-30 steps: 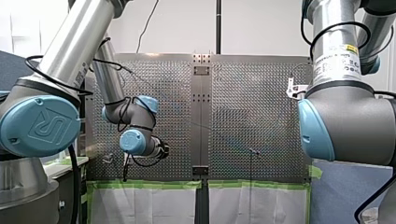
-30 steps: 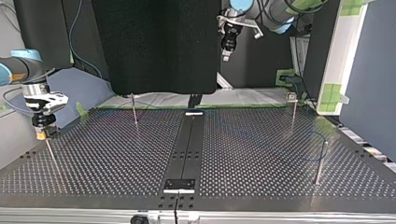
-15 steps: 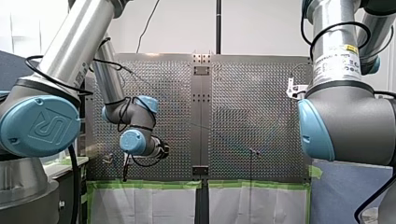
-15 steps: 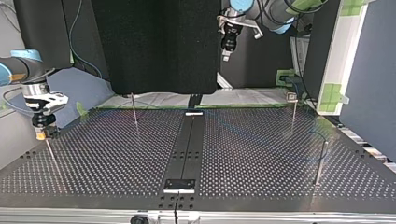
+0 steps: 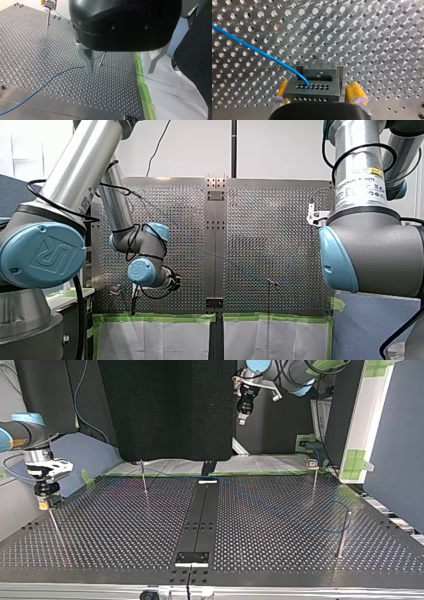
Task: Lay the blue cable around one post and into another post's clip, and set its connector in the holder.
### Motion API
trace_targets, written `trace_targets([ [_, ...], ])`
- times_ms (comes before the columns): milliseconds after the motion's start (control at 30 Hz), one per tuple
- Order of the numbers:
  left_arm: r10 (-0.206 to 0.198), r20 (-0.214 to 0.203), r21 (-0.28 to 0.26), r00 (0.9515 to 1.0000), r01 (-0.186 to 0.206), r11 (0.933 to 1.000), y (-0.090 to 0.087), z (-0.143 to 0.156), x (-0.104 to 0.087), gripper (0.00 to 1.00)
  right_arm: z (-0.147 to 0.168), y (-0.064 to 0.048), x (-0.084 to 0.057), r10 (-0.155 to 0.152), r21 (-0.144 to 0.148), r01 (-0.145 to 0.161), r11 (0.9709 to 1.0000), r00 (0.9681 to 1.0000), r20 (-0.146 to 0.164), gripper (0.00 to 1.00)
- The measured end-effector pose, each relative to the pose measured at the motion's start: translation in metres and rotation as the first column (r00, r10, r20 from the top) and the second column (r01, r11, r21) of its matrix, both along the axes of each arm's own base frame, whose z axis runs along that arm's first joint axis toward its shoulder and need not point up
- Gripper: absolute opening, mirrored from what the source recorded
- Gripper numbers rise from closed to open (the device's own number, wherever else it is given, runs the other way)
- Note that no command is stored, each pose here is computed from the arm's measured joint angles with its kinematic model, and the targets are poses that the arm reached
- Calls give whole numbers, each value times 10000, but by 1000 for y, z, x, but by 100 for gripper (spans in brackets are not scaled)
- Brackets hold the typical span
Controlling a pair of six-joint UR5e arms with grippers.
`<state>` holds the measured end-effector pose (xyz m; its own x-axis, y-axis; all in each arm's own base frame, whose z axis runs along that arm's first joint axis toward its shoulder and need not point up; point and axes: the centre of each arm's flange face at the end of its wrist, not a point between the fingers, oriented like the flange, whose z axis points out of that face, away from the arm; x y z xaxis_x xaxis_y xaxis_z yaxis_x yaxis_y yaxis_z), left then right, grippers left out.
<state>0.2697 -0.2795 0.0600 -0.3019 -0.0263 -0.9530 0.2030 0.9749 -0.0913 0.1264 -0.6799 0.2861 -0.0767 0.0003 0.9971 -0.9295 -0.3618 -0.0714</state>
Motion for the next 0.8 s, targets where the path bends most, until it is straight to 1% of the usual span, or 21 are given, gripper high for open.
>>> trace_targets([
  [100, 1, 71, -155, 10000, 0, 9999, -2, 1, 2, 100, 0, 0, 0, 0, 0, 0, 10000, 10000, 0, 100],
  [267, -77, 350, -442, 9994, 92, 9990, -8, 6, 11, 100, 0, 0, 0, 0, 0, 0, 10000, 10000, 0, 100],
  [367, -95, 423, -508, 9991, 116, 9986, -10, 7, 13, 100, 0, 0, 0, 0, 0, 0, 10000, 10000, 0, 100],
  [800, -104, 449, -533, 9989, 127, 9985, -11, 8, 14, 100, 0, 0, 0, 0, 0, 0, 10000, 10000, 0, 100],
])
